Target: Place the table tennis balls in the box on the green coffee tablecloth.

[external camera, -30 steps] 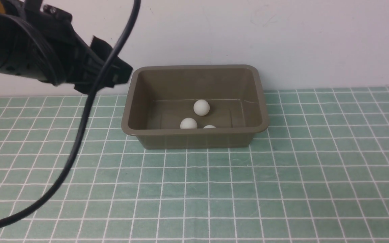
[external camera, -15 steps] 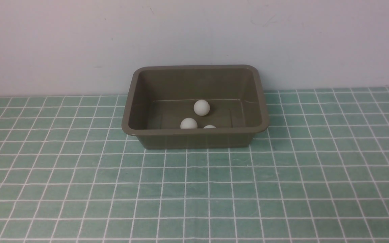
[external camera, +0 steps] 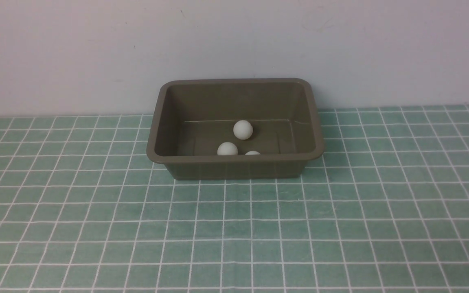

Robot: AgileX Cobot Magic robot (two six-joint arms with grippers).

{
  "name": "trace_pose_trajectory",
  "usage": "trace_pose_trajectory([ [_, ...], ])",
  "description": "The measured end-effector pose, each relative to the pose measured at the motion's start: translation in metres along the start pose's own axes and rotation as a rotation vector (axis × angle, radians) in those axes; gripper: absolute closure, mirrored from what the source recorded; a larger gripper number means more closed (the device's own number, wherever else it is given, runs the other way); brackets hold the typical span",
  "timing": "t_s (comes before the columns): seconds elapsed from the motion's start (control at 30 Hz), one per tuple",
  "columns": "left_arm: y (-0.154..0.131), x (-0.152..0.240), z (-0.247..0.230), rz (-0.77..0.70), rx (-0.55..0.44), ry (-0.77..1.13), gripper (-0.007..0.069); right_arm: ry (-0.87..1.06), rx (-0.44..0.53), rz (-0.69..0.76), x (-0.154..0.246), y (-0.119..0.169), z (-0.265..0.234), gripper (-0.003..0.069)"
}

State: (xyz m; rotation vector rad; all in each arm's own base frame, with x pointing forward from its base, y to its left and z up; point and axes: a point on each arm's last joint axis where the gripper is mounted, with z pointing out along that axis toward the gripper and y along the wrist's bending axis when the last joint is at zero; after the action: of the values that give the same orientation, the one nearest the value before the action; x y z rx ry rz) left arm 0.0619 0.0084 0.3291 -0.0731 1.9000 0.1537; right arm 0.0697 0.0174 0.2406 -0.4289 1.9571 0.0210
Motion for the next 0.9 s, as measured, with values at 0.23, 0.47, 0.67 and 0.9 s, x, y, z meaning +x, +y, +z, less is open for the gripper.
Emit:
trace_pose_trajectory([
  [0.23, -0.004, 0.088, 0.027, 0.031, -0.023, 0.029, 0.023, 0.0, 0.0, 0.0, 0.0, 0.0, 0.0, 0.0196],
  [0.47, -0.009, 0.131, 0.03, 0.04, -0.012, 0.008, 0.023, 0.0, 0.0, 0.0, 0.0, 0.0, 0.0, 0.0196],
  [0.67, -0.011, 0.144, 0.034, 0.047, 0.015, 0.031, 0.023, 0.0, 0.0, 0.0, 0.0, 0.0, 0.0, 0.0196],
  [0.9, -0.012, 0.155, 0.04, 0.043, 0.015, 0.039, 0.023, 0.0, -0.001, 0.002, 0.0, 0.0, 0.0, 0.0197],
])
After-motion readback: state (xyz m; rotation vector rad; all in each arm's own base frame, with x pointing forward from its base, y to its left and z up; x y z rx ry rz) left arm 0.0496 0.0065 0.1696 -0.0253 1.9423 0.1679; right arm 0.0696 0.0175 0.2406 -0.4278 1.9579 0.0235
